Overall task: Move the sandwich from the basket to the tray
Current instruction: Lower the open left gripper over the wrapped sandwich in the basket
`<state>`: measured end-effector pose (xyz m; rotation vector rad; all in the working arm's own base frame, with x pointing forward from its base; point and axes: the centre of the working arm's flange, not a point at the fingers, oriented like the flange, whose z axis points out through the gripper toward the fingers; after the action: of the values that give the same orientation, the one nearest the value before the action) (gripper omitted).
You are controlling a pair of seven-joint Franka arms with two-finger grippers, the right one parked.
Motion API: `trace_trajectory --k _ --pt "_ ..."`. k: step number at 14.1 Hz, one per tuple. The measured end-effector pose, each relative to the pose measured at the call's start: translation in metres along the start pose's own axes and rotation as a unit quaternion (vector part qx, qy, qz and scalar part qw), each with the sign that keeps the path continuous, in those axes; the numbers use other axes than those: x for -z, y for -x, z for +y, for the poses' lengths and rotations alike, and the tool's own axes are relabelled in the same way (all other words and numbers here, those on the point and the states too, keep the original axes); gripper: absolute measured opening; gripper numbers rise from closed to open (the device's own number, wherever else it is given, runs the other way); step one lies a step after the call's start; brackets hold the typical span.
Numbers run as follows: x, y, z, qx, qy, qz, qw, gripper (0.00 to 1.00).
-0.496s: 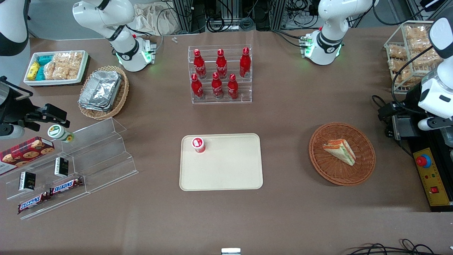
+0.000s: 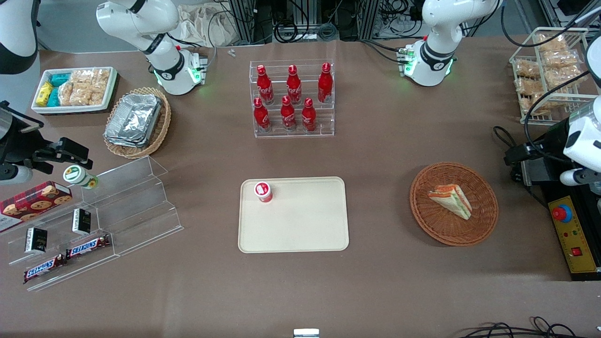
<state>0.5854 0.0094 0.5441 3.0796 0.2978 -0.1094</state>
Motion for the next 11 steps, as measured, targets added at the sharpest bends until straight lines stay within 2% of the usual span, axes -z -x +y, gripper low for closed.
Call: trace_trajectory --k 2,4,6,9,11 --pt "-0.011 -0.005 0.002 0.041 0.001 -0.006 0.9991 1.0" --pt "-0.026 -0.011 0.004 0.111 0.004 0.0 0.9938 1.0" --pt "-0.056 -0.012 0.005 0.195 0.004 -0.002 0.9809 1.0" --pt "-0.106 -0.012 0.005 0.261 0.006 0.0 0.9653 1.0" --pt "-0.136 -0.013 0.004 0.32 0.009 0.001 0.9473 1.0"
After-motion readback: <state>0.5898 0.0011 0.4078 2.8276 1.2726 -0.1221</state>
